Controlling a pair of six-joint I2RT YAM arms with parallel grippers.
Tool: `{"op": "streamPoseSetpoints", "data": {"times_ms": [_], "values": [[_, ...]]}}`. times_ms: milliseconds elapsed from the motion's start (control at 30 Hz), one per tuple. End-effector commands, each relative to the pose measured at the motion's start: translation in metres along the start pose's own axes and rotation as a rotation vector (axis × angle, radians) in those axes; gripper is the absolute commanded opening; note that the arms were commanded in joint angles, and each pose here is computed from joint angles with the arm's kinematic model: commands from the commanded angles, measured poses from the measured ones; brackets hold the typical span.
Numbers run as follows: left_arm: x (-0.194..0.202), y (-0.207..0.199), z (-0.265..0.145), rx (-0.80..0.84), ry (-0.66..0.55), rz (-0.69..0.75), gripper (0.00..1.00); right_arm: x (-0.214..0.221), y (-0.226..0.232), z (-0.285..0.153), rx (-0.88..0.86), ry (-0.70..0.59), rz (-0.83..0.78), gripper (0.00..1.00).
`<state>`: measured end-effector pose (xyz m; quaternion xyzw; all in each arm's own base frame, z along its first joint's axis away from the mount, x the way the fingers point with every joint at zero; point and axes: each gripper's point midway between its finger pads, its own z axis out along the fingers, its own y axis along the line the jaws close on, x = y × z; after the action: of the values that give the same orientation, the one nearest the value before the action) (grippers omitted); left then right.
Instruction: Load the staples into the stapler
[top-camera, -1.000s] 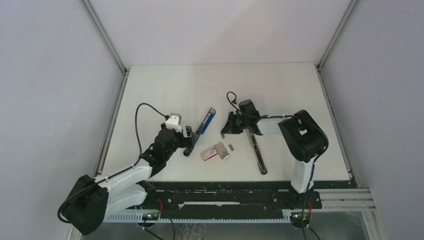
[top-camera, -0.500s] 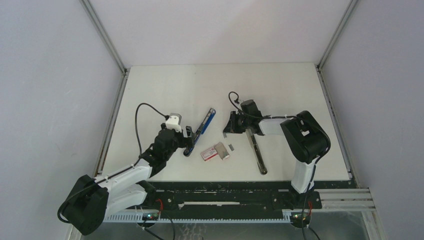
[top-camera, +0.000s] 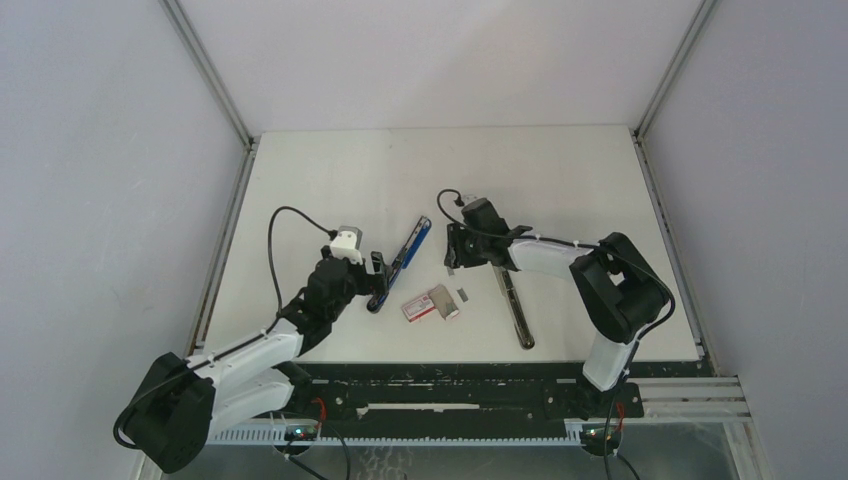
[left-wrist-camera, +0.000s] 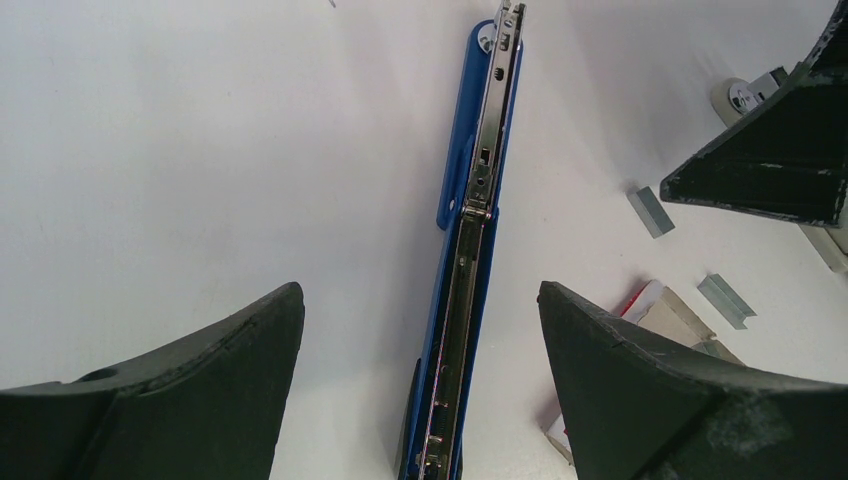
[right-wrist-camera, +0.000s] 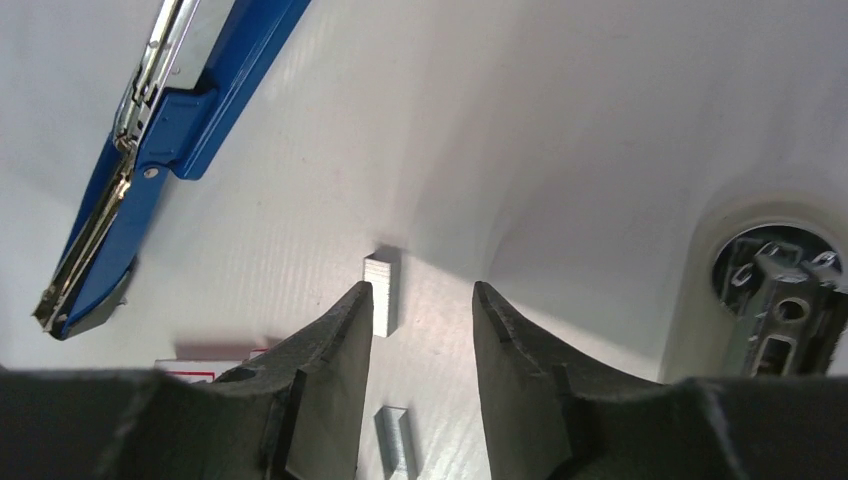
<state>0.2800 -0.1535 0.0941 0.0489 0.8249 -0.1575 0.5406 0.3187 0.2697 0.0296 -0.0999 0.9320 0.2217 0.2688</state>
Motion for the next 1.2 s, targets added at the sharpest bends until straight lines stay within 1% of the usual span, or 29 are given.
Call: {"op": "streamPoseSetpoints", "data": {"times_ms": [0, 100, 267, 500, 600, 667, 833, 1033, 1167], "values": [[-0.025, -0.008, -0.001, 0.021, -0.074, -0.032, 0.91, -0.018, 0.012, -0.001, 0.094, -0.037, -0.096, 0.44], [-0.025, -0.009, -0.002, 0.023, -0.075, -0.031, 0.91, -0.016, 0.013, 0.003, 0.146, -0.024, -0.118, 0.46], [-0.026, -0.008, -0.002, 0.022, -0.076, -0.032, 0.91, -0.013, 0.011, 0.005, 0.229, -0.014, -0.162, 0.46], [-0.025, -0.009, -0.002, 0.024, -0.075, -0.032, 0.90, -0.009, 0.011, 0.009, 0.259, -0.003, -0.179, 0.43], [-0.025, -0.009, -0.002, 0.025, -0.076, -0.033, 0.91, -0.008, 0.012, 0.012, 0.261, 0.002, -0.183, 0.40], [-0.026, -0.009, -0.002, 0.025, -0.078, -0.033, 0.91, -0.007, 0.012, 0.013, 0.266, 0.004, -0.188, 0.35], [-0.026, -0.009, -0.003, 0.025, -0.078, -0.033, 0.91, -0.006, 0.012, 0.016, 0.279, 0.011, -0.208, 0.27], [-0.026, -0.009, -0.003, 0.023, -0.078, -0.033, 0.91, -0.002, 0.012, 0.017, 0.286, 0.023, -0.223, 0.25], [-0.026, -0.008, -0.003, 0.022, -0.078, -0.031, 0.91, -0.002, 0.014, 0.016, 0.274, 0.027, -0.218, 0.16]]}}
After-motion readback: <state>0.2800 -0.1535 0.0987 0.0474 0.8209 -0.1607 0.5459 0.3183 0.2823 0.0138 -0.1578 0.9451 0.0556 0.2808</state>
